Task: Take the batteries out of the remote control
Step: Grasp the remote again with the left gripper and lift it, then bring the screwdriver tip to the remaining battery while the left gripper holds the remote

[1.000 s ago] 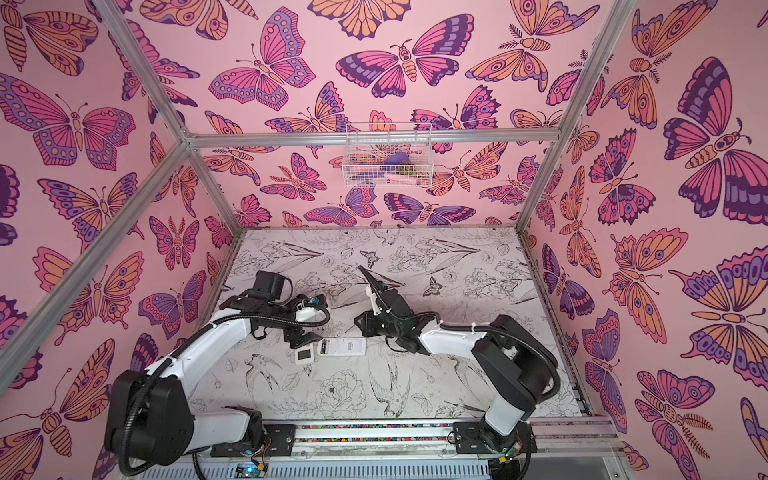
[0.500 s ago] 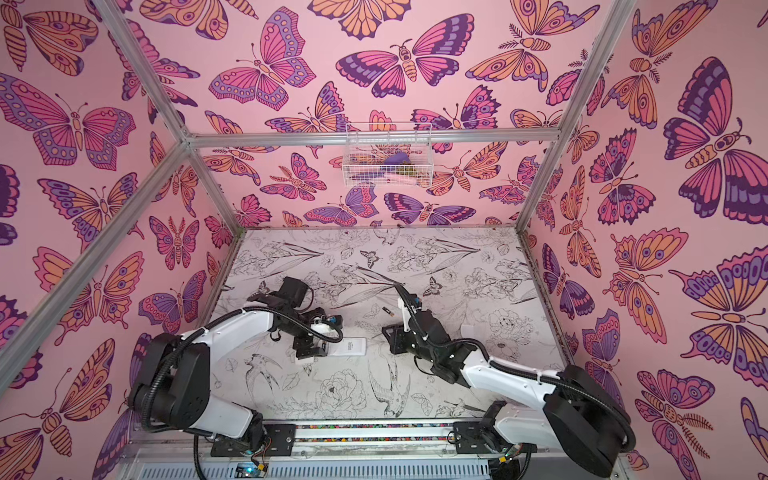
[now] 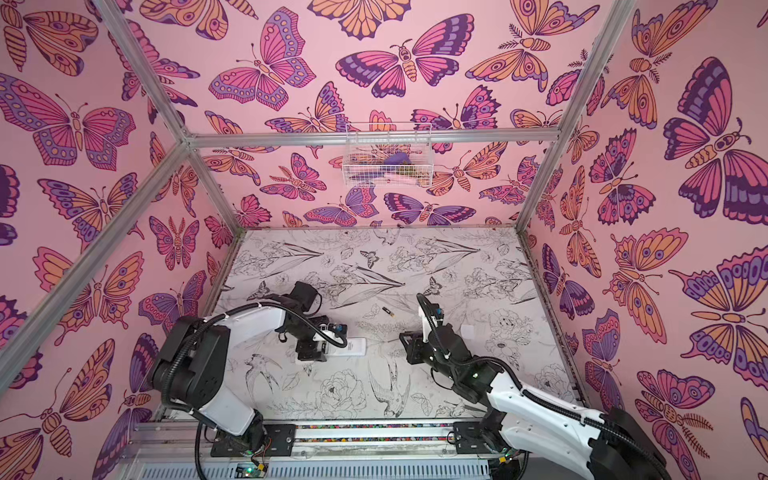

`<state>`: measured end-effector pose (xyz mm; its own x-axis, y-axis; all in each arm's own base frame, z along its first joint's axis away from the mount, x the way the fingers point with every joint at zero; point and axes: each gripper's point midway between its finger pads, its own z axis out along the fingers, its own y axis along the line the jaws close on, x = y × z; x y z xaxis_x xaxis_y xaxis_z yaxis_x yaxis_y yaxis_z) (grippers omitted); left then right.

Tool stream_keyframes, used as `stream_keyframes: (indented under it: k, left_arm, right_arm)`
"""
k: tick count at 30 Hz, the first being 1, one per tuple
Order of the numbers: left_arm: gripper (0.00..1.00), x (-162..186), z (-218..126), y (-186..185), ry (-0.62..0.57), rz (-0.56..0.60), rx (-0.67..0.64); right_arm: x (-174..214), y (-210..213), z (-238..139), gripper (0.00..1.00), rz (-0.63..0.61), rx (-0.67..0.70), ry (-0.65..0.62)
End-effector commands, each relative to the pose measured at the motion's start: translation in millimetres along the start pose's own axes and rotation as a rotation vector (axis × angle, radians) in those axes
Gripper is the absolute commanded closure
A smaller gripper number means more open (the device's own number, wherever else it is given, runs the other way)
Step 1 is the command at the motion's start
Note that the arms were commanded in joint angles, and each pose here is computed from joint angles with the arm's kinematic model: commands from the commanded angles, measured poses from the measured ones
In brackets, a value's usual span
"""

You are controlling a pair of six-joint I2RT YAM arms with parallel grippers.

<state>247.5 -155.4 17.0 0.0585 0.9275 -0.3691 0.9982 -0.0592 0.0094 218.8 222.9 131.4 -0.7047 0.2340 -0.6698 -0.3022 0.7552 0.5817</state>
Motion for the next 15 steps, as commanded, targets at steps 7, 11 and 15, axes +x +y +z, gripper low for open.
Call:
stream_keyframes:
  k: [7, 11, 15]
  left_arm:
    - [0.32, -2, 8, 0, -0.001, 0.062, -0.034]
    - [0.44, -7, 5, 2, -0.004, 0.075, -0.046]
    - [0.48, -23, 1, 1, -0.021, 0.089, -0.060]
  right_arm:
    - [-4, -12, -16, 1.00, 0.017, 0.048, -0.044]
    - [-3, -16, -17, 1.00, 0.009, 0.054, -0.053]
    - [-4, -15, -17, 1.00, 0.020, 0.048, -0.060]
